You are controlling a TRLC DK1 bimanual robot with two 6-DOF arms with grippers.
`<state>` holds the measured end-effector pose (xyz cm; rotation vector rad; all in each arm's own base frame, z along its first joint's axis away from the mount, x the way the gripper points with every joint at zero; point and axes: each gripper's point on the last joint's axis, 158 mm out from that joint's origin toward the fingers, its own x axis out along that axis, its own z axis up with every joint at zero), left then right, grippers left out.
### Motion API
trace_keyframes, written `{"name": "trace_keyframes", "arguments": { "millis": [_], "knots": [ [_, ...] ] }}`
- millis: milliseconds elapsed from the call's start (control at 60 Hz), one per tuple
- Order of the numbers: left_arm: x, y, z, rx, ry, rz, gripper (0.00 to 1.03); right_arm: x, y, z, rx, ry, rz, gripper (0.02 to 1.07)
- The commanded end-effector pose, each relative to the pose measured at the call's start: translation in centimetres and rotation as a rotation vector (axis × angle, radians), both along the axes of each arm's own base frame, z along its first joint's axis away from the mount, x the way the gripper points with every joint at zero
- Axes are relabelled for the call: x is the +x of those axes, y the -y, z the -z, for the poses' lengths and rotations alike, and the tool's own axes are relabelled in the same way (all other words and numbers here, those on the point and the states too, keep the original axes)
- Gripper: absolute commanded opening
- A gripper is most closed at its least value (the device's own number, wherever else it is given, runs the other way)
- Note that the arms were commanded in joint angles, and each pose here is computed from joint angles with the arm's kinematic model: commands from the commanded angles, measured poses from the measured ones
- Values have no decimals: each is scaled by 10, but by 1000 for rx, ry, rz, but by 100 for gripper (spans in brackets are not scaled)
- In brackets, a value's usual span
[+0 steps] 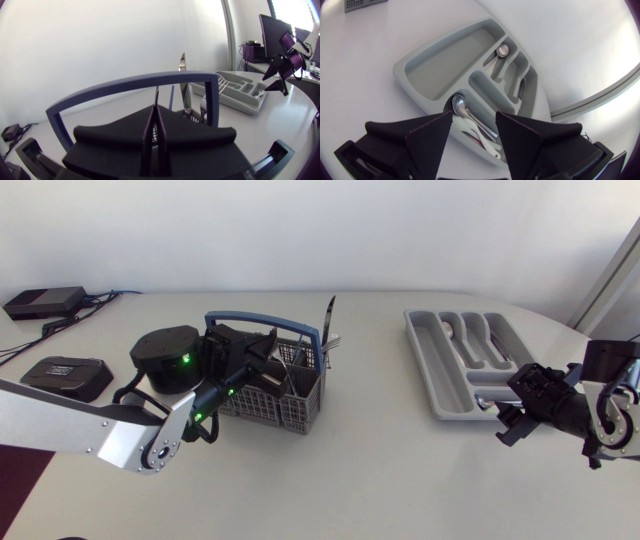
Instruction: Unload the cutlery basket into the drawer organizer.
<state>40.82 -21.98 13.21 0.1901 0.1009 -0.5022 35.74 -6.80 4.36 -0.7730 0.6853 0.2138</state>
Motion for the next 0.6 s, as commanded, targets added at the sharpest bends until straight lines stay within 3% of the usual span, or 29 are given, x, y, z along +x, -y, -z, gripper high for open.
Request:
{"name": "trace_keyframes", "arguments": {
  "millis": [0,300,583],
  "knots": [
    [-13,2,18,50,-30,26,4,-4,-1,4,-14,-5,-9,66],
    [-12,-10,21,61,-36,2,4,-3,-6,4,-15,-7,-21,66],
    [12,-49,28,-42,-103,-108,4,-2,-11,6,-25,-13,-31,66]
  ]
}}
